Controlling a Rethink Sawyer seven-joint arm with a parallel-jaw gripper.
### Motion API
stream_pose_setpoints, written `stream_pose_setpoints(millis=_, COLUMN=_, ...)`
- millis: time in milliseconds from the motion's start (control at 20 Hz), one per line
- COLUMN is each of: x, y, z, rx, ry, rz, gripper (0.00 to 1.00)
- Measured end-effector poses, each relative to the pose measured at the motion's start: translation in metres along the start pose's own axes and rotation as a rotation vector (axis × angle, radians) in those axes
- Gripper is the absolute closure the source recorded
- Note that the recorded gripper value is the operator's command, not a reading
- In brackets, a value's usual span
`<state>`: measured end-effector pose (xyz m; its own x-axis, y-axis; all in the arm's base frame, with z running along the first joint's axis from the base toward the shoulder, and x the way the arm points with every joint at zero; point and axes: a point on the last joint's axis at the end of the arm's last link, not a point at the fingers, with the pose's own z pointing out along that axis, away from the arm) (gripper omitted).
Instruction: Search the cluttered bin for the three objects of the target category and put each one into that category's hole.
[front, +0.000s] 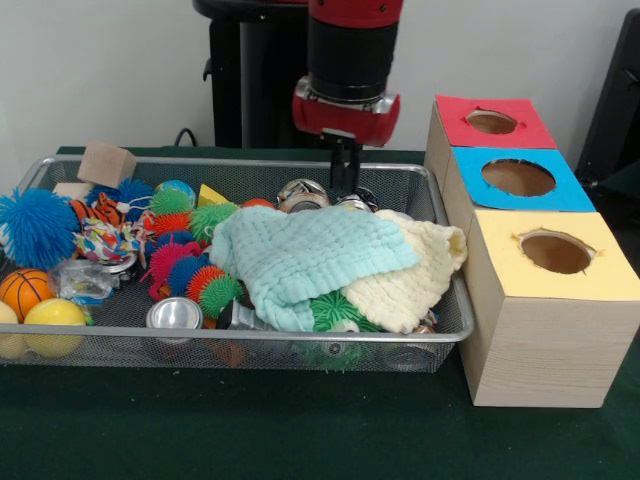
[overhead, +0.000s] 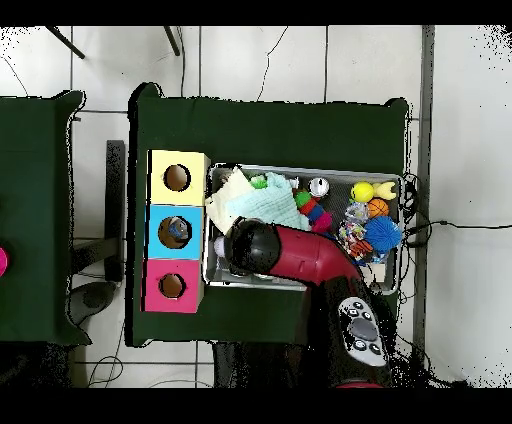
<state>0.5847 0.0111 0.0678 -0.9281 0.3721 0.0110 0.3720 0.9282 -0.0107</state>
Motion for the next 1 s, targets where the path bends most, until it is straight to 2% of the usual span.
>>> stream_pose_setpoints(millis=350, x=-0.010, y=-0.036, z=0.025, rx=-0.016, ry=0.024, rz=-0.011, gripper=1.00)
stream_pose_setpoints(millis=700, x=-0.025, y=-0.063, z=0.046, rx=-0.054, ry=0.028, rz=-0.018, gripper=1.00)
stream_pose_setpoints(millis=1000, x=-0.041, y=-0.075, z=0.048, rx=-0.080, ry=0.017, rz=-0.014, gripper=1.00)
